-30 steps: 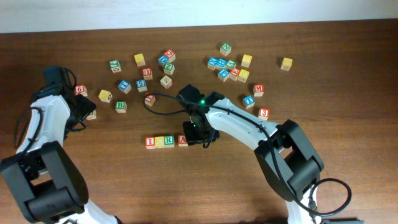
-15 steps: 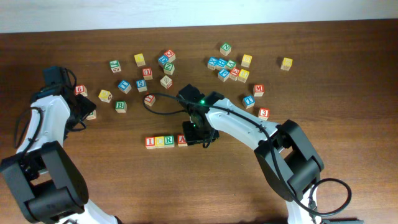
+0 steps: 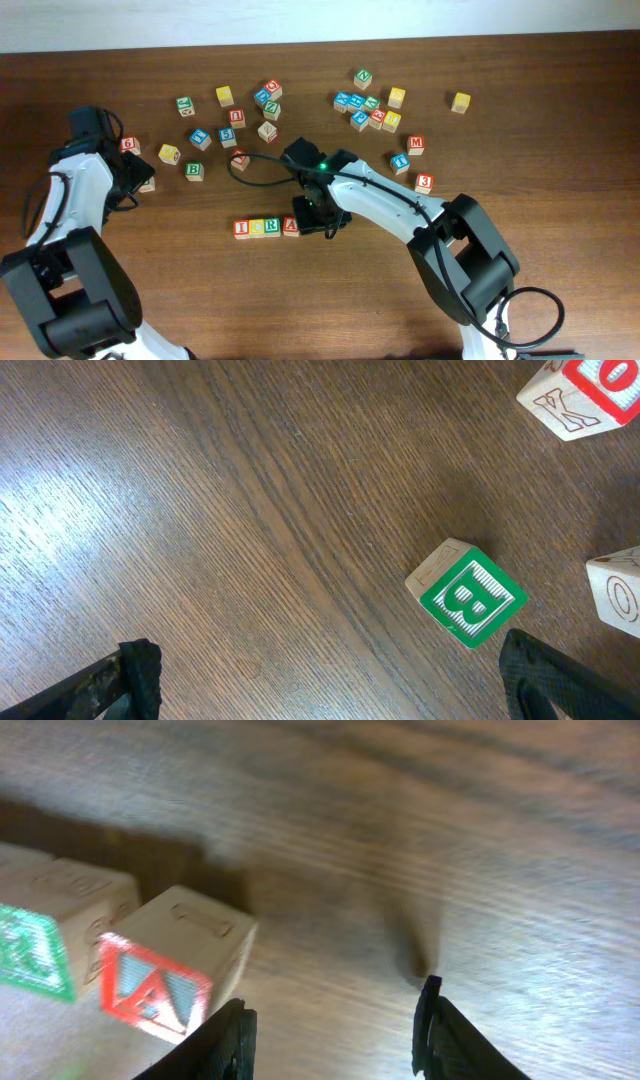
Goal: Spell out ICRA
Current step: 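Push the A block left toward the R block with right gripper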
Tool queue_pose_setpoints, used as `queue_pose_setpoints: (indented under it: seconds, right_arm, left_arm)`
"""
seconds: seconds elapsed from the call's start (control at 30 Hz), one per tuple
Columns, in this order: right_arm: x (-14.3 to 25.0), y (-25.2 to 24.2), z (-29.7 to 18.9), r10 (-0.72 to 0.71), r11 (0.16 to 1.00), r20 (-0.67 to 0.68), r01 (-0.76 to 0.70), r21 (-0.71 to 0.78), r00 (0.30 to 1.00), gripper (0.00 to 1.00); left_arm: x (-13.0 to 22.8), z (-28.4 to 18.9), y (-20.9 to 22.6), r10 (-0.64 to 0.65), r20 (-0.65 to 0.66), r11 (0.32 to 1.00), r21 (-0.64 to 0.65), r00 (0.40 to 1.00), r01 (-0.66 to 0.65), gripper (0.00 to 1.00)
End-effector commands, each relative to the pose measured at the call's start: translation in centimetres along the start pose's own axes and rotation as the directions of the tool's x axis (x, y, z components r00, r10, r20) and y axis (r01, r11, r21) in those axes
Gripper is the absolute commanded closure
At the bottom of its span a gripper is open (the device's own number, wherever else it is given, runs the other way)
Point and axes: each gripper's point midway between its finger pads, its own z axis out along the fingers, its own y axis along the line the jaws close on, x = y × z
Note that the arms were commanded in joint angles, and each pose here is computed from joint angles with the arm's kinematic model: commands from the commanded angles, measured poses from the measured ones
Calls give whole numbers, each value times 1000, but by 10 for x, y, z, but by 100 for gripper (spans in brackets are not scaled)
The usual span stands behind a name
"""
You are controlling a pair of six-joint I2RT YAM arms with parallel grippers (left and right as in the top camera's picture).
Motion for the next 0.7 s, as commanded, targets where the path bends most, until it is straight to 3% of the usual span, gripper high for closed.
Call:
queue_pose_setpoints:
  seconds: [0.0,0.23,0.5,0.67]
  right_arm:
    - [-7,-7,-1,-10,998,49,8,58,999,56]
    - [-9,7,-1,-15,1000,51,16,-17,999,56]
    - [-14,11,-2,-19,999,72,21,-29,997,57]
    - [-1,3,-1,-10,1000,17,10,2,1000,57]
  left_arm:
    - [-3,-7,2,-9,16,1000,5,1000,9,1]
    - [-3,-7,2,-9,16,1000,5,1000,9,1]
    - [-3,-7,2,-9,16,1000,5,1000,9,1]
    - [-3,-7,2,-9,16,1000,5,1000,9,1]
